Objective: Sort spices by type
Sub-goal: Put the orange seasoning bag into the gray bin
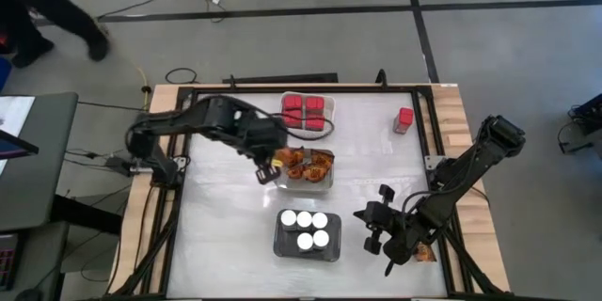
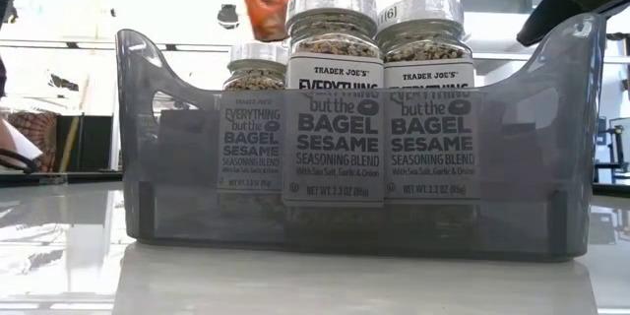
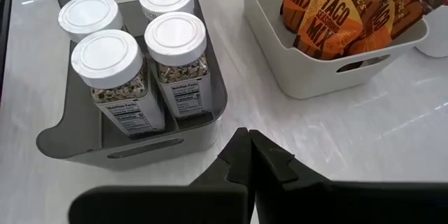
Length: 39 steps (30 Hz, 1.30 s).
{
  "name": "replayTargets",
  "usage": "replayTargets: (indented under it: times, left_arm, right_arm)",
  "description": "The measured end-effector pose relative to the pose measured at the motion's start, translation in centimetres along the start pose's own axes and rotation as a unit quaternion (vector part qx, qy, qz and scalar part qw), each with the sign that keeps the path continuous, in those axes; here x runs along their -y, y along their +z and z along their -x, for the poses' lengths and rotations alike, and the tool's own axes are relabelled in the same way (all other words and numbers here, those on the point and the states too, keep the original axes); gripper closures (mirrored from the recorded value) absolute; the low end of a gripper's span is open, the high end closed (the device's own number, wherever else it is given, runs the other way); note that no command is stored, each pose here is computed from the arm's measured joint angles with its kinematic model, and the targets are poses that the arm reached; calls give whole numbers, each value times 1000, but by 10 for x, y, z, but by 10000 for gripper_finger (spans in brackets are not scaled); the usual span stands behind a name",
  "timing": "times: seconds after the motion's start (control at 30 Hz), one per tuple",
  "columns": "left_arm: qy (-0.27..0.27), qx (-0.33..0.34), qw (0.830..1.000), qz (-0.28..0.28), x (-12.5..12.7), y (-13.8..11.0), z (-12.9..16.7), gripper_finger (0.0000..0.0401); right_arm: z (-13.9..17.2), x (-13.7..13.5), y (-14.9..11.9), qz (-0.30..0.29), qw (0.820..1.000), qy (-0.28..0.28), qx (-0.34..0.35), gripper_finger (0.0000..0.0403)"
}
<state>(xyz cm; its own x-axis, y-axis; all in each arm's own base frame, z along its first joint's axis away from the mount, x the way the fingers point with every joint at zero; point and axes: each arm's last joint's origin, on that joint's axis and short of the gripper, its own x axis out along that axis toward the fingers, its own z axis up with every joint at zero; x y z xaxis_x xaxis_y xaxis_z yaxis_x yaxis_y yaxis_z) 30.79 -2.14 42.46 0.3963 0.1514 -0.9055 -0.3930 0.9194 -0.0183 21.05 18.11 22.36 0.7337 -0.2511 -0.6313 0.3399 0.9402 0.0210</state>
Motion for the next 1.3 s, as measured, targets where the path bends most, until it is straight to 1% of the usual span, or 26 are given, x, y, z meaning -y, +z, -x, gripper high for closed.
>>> replayTargets:
  times: [0.13,0.3,0.43,0.63,0.8,0.93,1.17,1.3]
  left_arm:
    - [-15,21,996,-81,19,15,-9,401]
    - [-32,45,988,-142,44,25,-29,401]
    - [-25,23,985,-171,57,27,-50,401]
    - [19,-23,976,-215,70,28,-90,401]
    - [42,-71,970,-230,74,27,-118,401]
    - [77,-102,966,-226,72,26,-133,401]
    - [95,-126,966,-205,64,26,-144,401]
    - [93,-138,966,-198,63,24,-149,401]
  right_arm:
    - [0,0,0,-1,1000,1,0,375]
    - [0,0,0,-1,1000,1,1,375]
    - [0,0,0,-2,1000,2,1,375]
    - [0,0,0,-2,1000,1,1,375]
    - [0,0,0,-2,1000,2,1,375]
    - [0,0,0,-2,1000,2,1,375]
    - [0,0,0,-3,1000,2,1,375]
    - [0,0,0,-3,1000,2,1,375]
